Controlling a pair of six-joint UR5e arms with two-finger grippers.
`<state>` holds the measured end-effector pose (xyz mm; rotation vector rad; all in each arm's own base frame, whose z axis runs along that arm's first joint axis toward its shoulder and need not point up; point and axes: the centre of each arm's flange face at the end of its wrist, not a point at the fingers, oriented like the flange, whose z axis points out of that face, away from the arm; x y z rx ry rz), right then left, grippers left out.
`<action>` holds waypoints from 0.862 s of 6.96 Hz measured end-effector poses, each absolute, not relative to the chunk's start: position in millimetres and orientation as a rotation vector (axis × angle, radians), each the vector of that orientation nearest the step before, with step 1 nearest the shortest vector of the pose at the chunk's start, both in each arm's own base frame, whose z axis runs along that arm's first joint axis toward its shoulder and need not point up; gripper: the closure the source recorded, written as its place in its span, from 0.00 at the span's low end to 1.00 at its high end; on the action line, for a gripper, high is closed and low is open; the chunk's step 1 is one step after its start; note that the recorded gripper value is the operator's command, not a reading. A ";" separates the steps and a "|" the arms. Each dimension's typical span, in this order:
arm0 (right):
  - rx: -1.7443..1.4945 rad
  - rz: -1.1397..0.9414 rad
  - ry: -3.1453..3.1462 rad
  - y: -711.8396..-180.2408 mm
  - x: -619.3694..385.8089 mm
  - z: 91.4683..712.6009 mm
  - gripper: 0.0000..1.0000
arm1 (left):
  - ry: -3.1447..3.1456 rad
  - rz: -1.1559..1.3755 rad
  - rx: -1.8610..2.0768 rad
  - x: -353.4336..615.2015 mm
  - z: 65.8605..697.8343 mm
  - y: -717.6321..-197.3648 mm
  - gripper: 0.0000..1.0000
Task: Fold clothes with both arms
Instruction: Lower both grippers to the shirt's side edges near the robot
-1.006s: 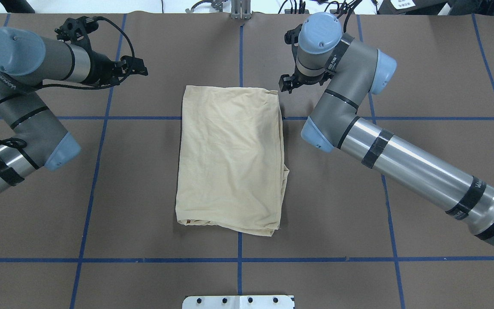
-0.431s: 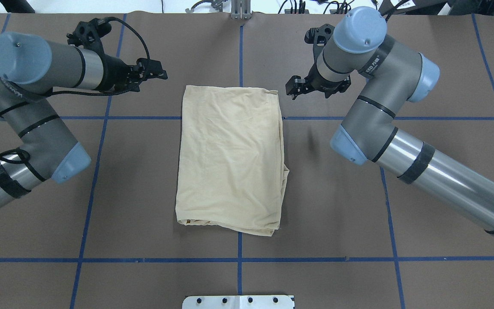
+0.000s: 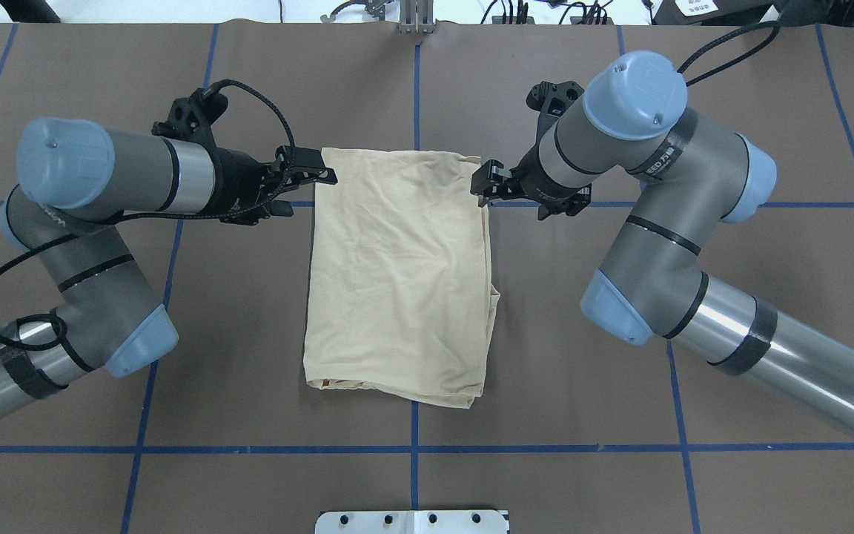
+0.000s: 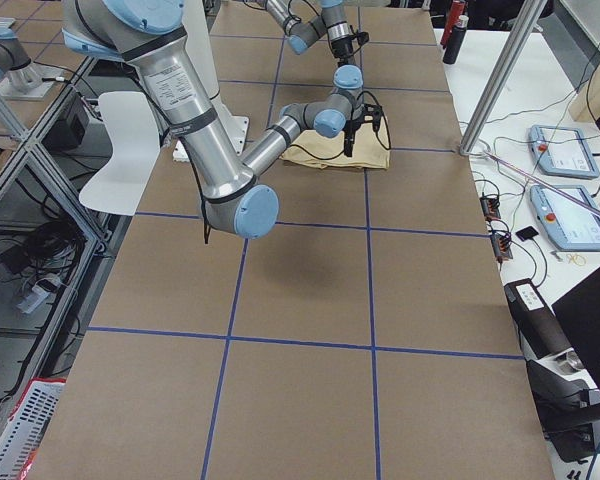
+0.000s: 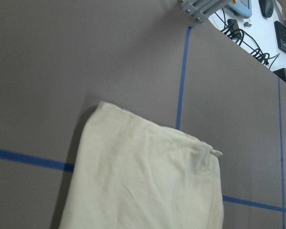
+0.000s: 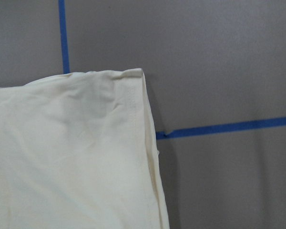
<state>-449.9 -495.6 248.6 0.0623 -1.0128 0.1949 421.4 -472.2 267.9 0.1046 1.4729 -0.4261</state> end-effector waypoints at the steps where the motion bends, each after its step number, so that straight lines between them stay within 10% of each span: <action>1: 0.035 0.215 -1.065 -467.0 -450.9 254.3 0.00 | 1.517 -0.452 0.050 427.9 273.1 -450.1 0.00; 6: 0.006 0.281 -1.245 -392.5 -462.4 314.5 0.00 | 1.365 -0.503 0.011 487.4 284.2 -353.8 0.00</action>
